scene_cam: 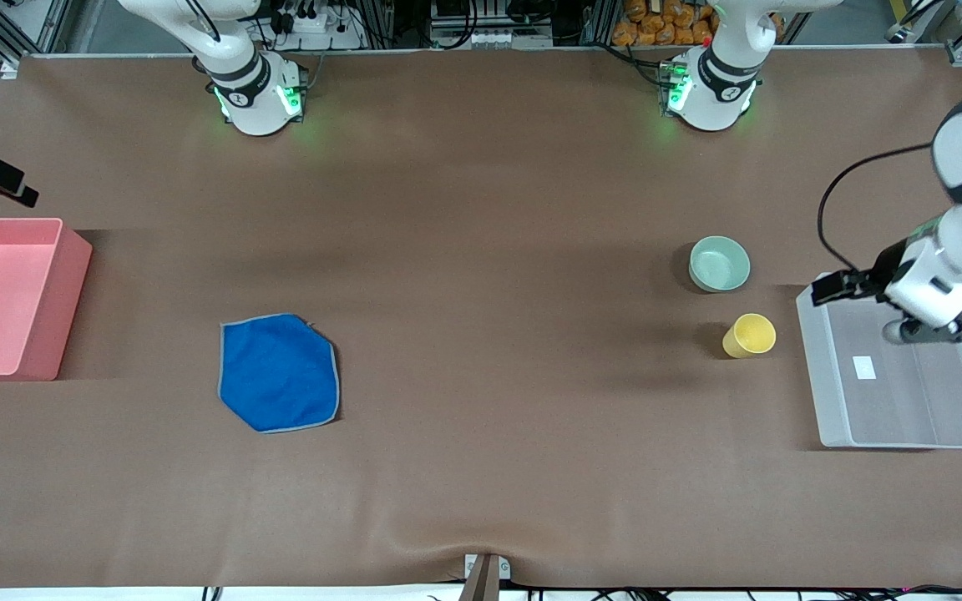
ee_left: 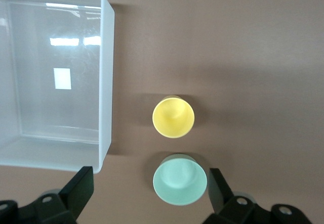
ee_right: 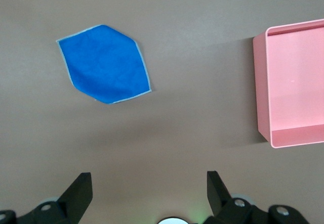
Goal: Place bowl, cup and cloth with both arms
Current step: 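Reach the right gripper to the blue cloth while the left gripper reaches the yellow cup, then grasp the cloth corner with the right gripper while the left gripper grasps the cup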
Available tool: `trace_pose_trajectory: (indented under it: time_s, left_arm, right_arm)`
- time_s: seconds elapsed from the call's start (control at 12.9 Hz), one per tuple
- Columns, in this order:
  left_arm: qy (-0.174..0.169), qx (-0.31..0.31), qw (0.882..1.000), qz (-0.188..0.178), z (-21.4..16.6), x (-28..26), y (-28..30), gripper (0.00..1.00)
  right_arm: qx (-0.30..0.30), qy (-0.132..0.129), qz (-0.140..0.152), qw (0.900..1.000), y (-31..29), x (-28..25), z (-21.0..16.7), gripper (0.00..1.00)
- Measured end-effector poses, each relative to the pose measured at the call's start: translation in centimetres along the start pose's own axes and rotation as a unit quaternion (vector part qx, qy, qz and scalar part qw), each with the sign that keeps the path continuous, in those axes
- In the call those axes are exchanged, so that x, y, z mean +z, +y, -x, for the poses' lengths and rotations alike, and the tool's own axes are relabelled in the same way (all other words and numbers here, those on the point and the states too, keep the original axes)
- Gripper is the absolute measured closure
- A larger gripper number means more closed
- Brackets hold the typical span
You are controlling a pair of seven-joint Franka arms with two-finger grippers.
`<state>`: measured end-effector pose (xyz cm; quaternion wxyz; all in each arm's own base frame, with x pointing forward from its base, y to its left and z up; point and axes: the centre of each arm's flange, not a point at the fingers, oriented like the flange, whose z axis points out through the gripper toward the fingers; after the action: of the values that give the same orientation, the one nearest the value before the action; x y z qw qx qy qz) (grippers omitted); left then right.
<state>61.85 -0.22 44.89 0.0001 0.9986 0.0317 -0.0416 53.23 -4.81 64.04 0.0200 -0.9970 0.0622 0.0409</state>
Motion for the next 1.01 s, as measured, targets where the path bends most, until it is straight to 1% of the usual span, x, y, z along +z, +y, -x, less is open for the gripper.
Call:
trace_pose_trajectory:
  time_s: [0.15,0.31,0.54,0.7,0.85,1.01]
  left_arm:
    - [-0.006,-0.008,1.000,0.000,-1.4,3.3,-1.2,0.00]
    - [-0.001,-0.012,1.000,0.000,-2.1,6.2,-1.6,0.00]
    - [-0.003,-0.010,1.000,-0.001,-2.2,10.2,-1.4,0.00]
    - [-0.005,-0.011,1.000,0.000,-1.9,11.8,-1.5,0.00]
    - [-0.006,-0.011,1.000,-0.001,-1.4,13.2,-1.5,0.02]
    - [-0.010,-0.011,1.000,0.000,-0.6,15.0,-1.5,0.05]
  right_arm:
    - [-0.022,-0.021,0.005,1.000,-2.5,2.2,-1.1,0.00]
    - [-0.037,-0.043,0.010,0.998,-4.5,4.9,-2.6,0.00]
    - [-0.062,-0.069,0.018,0.996,-7.7,8.1,-3.8,0.00]
    - [-0.077,-0.083,0.022,0.993,-9.6,10.0,-4.4,0.00]
    - [-0.100,-0.105,0.032,0.989,-12.6,13.3,-5.2,0.00]
    - [-0.122,-0.138,0.045,0.982,-15.9,17.8,-5.8,0.00]
